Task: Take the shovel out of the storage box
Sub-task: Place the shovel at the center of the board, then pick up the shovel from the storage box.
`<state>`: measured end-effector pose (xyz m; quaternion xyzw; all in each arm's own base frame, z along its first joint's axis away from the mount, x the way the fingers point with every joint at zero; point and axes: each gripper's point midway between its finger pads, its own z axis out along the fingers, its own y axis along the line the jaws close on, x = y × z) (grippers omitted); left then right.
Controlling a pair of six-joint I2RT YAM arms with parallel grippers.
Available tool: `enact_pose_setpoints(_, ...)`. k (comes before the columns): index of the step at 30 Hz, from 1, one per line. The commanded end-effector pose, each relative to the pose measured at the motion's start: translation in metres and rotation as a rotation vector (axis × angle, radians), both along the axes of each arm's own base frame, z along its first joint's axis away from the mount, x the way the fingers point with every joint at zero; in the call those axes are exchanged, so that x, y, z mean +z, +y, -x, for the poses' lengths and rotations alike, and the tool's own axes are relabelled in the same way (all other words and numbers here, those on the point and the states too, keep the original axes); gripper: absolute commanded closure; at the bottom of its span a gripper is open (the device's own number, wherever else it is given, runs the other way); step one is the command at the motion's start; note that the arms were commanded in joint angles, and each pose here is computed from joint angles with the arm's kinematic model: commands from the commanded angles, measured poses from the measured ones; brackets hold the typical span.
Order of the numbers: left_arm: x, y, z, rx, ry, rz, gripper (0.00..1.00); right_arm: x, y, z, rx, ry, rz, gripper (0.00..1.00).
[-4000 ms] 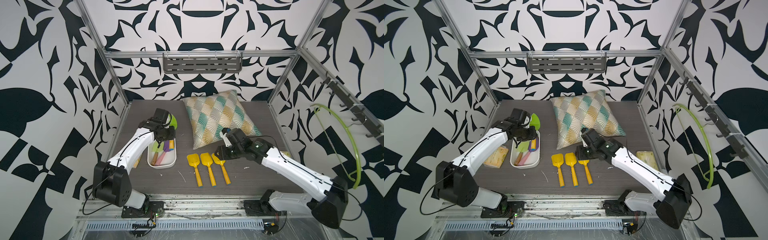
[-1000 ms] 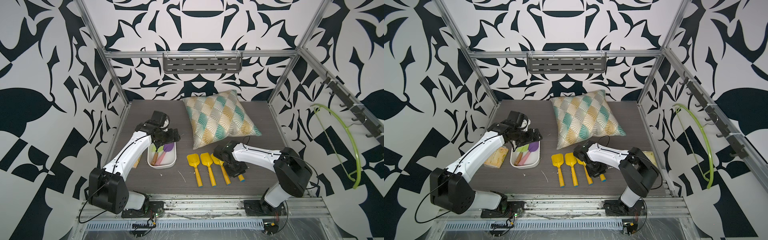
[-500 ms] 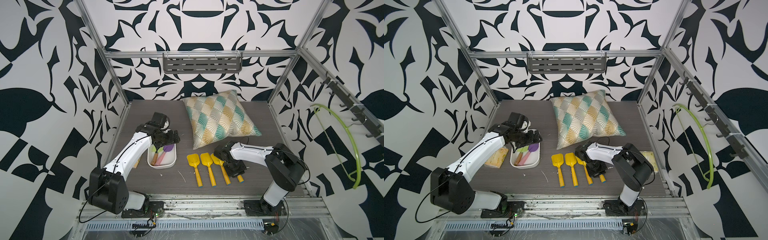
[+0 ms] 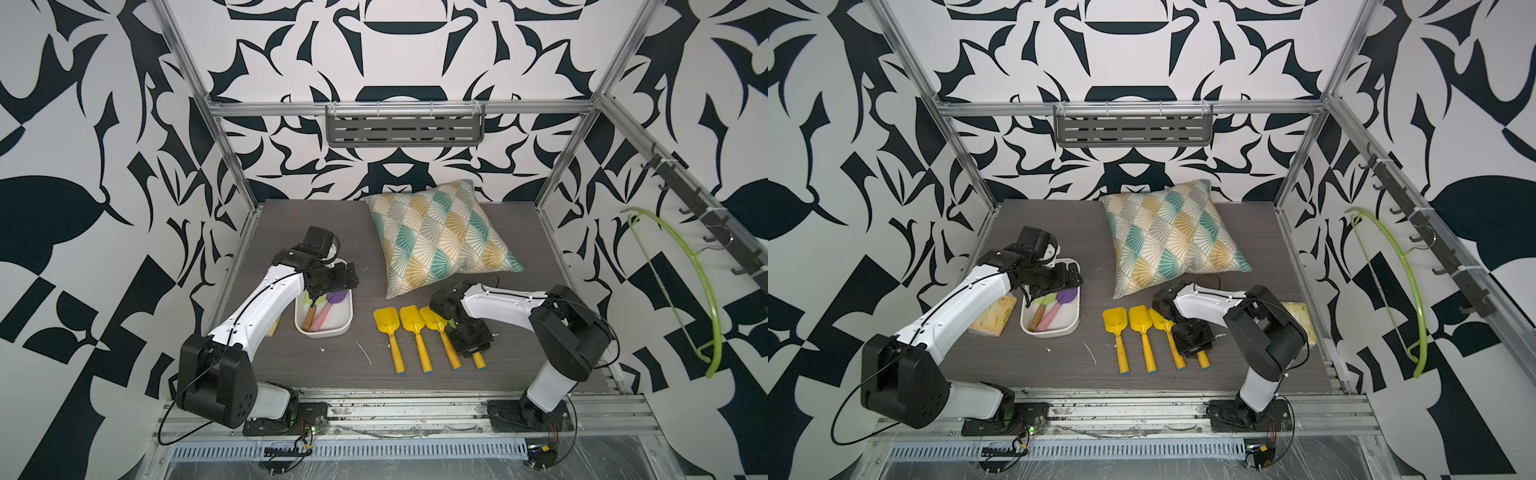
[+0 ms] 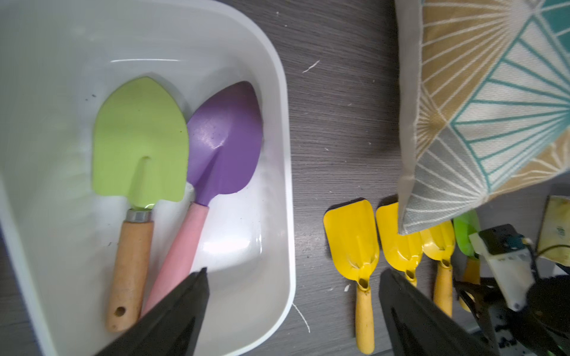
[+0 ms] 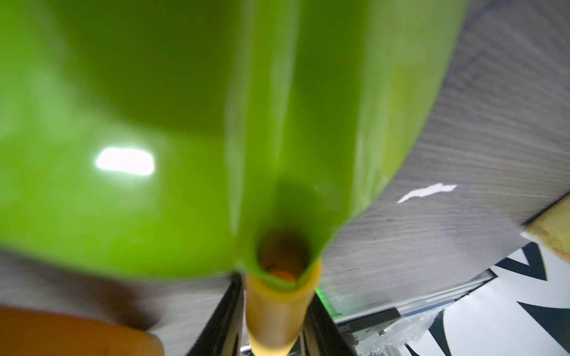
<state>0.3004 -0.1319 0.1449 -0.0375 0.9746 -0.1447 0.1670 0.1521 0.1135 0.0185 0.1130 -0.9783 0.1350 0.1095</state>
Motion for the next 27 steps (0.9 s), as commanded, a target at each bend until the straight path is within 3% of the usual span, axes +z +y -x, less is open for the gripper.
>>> enact_pose_setpoints(1,-0.021,0.035,0.011,0.063,0.057,-0.139,0.07,0.014,0.003,0.002,-0.006,-0.005,-0.032,0.63)
enact_pose_setpoints(5,-0.028,0.041,0.007,0.073,0.099,-0.169,0.14,0.034,0.000,0.002,-0.017,-0.027,-0.031,0.63)
enact_pose_setpoints(10,-0.049,0.044,0.000,0.068,0.173,-0.231,0.31,0.081,0.002,-0.009,-0.033,-0.148,-0.087,0.63)
enact_pose_setpoints(15,-0.070,0.038,-0.006,0.056,0.209,-0.221,0.32,0.108,0.005,-0.020,-0.028,-0.229,-0.122,0.64)
enact_pose_setpoints(27,-0.111,0.038,0.002,0.018,0.323,-0.271,0.42,0.111,0.016,-0.026,-0.049,-0.278,-0.196,0.67)
